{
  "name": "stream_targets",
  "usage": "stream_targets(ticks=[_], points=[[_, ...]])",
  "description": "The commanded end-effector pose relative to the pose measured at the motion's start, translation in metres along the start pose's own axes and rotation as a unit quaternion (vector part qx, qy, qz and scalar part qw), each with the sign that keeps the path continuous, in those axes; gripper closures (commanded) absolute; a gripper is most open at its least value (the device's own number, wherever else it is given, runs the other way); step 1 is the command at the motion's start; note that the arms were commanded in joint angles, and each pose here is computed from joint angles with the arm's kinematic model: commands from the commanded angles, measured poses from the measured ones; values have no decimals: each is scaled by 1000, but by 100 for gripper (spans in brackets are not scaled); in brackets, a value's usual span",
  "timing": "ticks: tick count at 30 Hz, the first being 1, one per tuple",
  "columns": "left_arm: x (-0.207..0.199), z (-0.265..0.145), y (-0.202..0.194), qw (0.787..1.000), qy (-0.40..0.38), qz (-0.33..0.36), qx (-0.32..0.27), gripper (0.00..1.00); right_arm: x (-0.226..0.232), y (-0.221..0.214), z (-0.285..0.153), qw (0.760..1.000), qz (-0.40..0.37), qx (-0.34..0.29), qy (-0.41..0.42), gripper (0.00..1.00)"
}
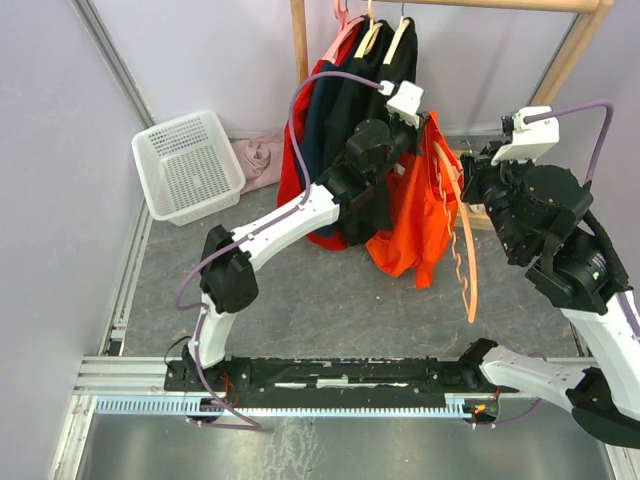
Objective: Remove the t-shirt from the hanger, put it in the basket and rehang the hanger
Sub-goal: Remove the T-shirt from the clothesline.
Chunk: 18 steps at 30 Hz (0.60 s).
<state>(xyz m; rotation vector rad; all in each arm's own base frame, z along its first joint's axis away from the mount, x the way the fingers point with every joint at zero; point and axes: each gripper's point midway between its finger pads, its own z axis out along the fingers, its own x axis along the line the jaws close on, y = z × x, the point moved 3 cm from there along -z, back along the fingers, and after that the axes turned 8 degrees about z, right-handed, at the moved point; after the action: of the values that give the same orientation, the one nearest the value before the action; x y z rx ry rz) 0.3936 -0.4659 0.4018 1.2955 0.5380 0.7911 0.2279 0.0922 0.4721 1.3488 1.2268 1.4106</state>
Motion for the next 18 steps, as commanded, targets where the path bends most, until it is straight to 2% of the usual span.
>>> stream_targets(ticks=[1,7,18], points=[[21,16,-7,999,22,-31,6,97,-1,29,-14,999,33,-41,13,99],[28,23,-41,998,16,-45,33,97,-5,34,-20,998,37,-49,14,99],[13,17,-81,996,-12,-64,68,97,-14,51,-36,995,44,-83,19,99]])
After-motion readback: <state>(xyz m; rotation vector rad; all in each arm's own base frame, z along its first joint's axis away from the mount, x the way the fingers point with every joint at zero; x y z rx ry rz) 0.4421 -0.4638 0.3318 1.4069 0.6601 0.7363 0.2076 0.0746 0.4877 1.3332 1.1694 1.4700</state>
